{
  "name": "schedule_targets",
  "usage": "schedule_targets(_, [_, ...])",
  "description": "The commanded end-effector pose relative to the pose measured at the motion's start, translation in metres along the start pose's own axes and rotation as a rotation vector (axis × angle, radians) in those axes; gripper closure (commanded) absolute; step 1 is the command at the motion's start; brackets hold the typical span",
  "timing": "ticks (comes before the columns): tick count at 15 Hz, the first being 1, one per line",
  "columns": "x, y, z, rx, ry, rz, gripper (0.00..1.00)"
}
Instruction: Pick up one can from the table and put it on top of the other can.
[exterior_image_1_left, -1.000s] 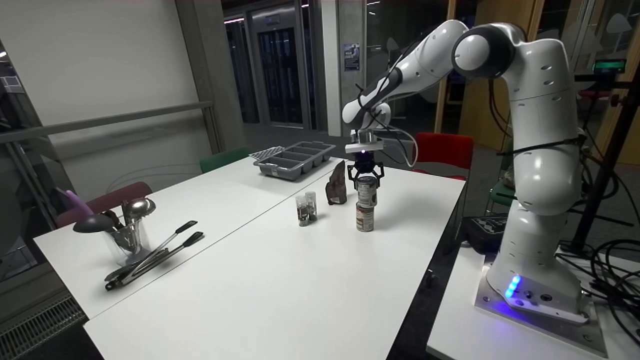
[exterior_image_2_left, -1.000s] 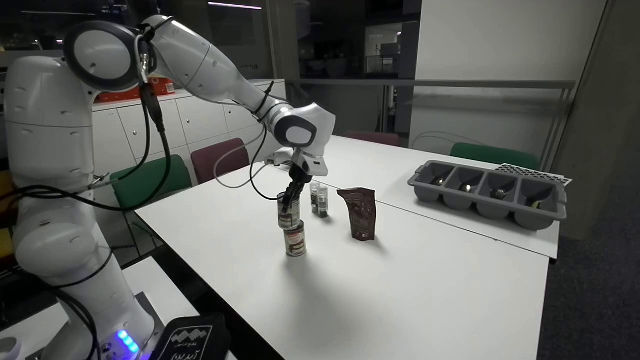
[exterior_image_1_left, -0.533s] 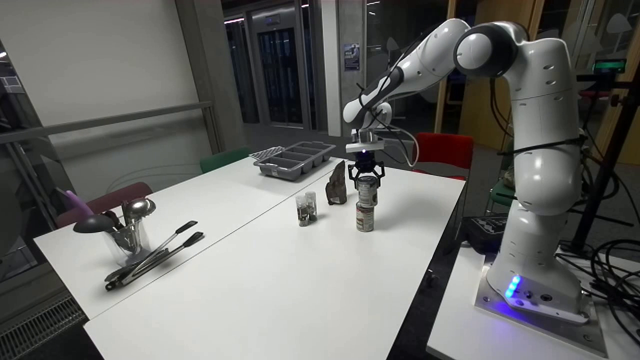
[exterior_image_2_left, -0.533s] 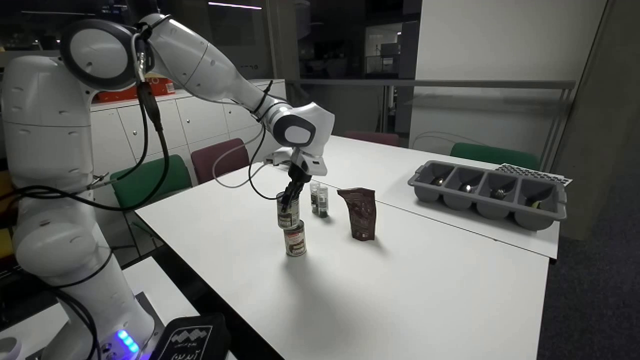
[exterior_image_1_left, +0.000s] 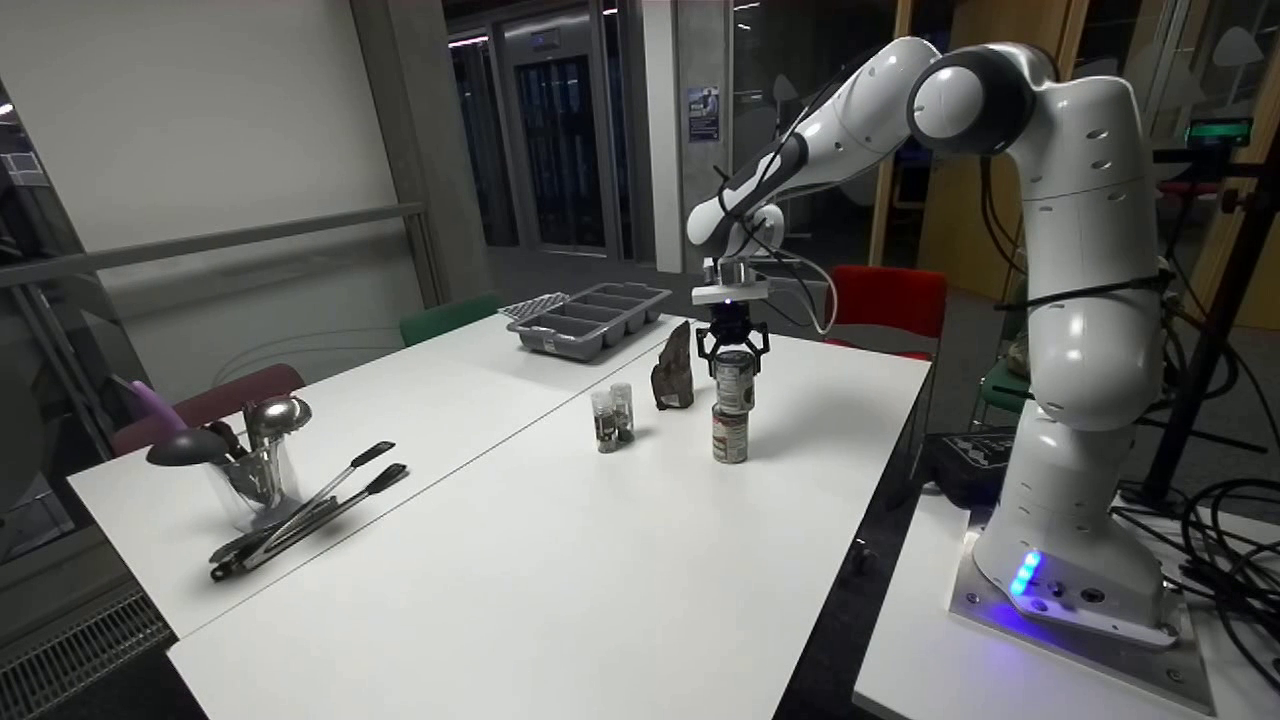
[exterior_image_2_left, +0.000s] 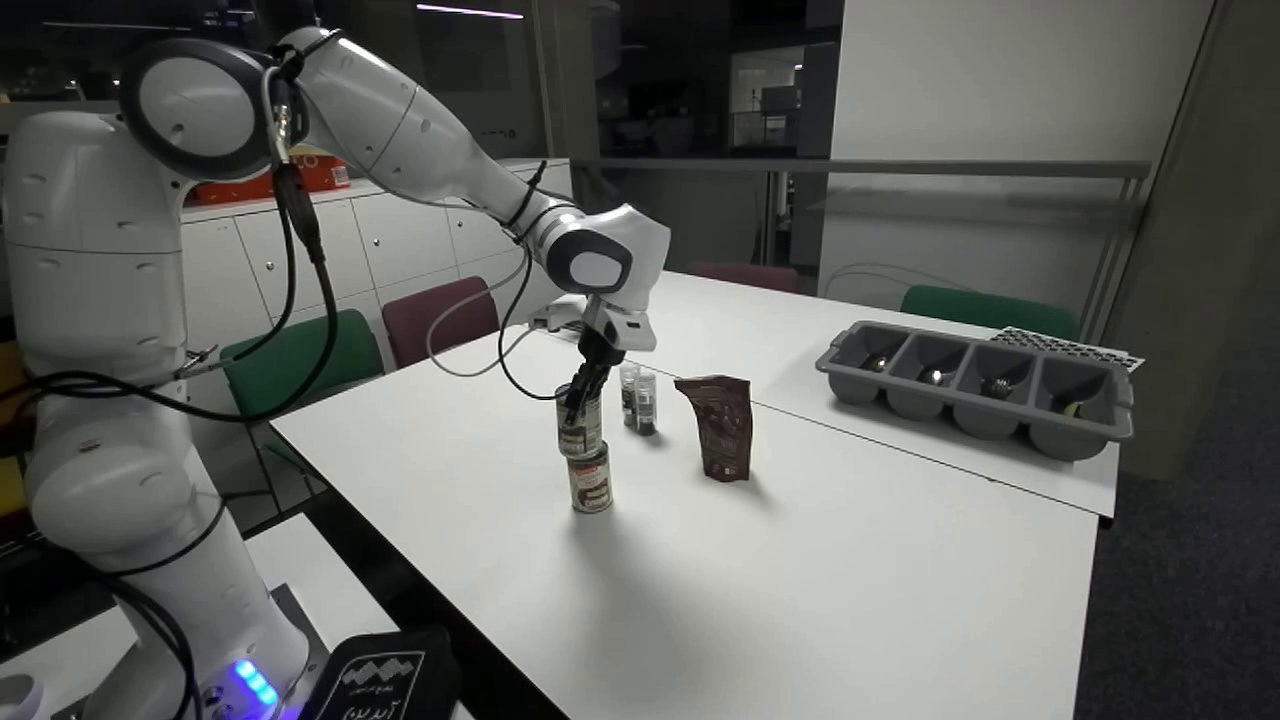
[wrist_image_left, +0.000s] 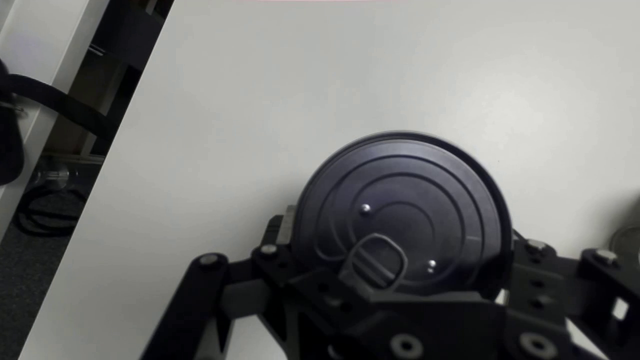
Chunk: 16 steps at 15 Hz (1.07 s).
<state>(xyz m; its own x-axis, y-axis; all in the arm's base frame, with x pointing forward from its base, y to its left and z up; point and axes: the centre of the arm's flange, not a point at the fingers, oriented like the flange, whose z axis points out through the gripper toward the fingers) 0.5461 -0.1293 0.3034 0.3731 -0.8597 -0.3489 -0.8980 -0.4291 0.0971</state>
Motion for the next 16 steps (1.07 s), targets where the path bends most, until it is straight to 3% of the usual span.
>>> schedule_targets(1, [-0.002, 0.003, -0.014, 0.020, 0.024, 0.007, 0.43])
schedule_targets(16, [0.005, -0.012, -0.018, 0.016, 0.022, -0.013, 0.43])
